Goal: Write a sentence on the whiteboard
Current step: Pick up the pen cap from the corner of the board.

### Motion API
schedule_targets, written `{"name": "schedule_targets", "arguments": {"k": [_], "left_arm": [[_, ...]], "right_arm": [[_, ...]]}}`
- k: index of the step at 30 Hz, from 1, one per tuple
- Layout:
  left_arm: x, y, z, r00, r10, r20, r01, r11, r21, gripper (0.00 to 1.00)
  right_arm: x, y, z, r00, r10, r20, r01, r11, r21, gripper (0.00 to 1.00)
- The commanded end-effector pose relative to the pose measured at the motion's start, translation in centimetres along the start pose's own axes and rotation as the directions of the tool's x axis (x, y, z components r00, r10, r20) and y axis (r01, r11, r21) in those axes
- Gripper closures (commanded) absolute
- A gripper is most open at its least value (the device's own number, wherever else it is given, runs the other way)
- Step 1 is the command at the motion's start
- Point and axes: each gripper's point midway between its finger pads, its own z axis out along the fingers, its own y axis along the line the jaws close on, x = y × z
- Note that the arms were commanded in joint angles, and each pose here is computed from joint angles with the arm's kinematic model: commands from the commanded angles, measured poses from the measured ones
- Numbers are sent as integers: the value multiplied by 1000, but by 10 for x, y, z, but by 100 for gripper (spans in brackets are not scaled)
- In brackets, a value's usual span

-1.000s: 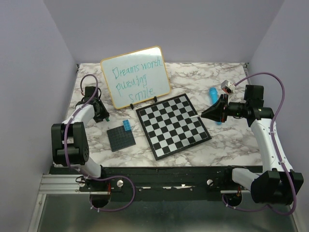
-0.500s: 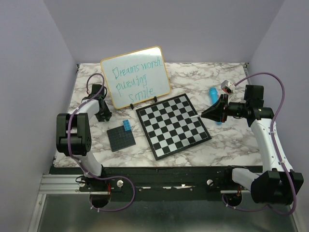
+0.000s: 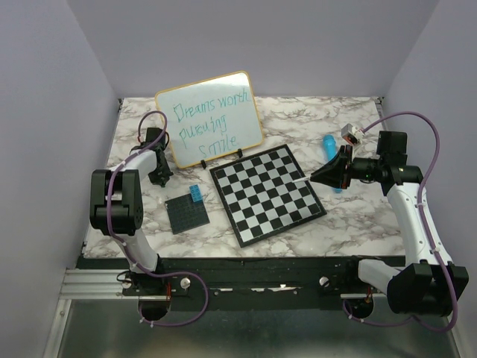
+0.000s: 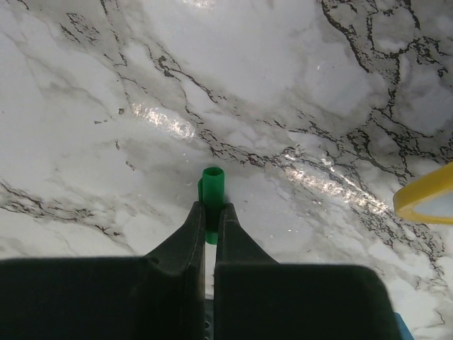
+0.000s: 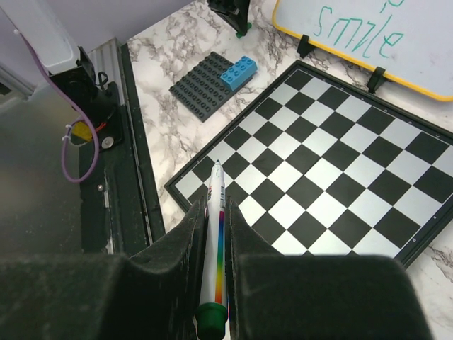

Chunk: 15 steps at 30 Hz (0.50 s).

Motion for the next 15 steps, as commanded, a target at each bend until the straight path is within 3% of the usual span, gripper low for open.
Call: {"name": "schedule_targets", "arguments": {"k": [1, 5, 15], "left_arm": [[32, 19, 12, 988, 84, -127, -94, 993, -74, 97], [34, 12, 7, 981, 136, -136, -139, 990, -12, 98], [13, -2, -21, 975, 223, -9, -222, 974, 42, 98]], "right_arm": [[-9, 10, -2, 999, -27, 23, 27, 999, -31, 100], [-9, 10, -2, 999, -28, 24, 29, 999, -33, 99], [-9, 11, -2, 999, -30, 24, 30, 999, -32, 99]]}}
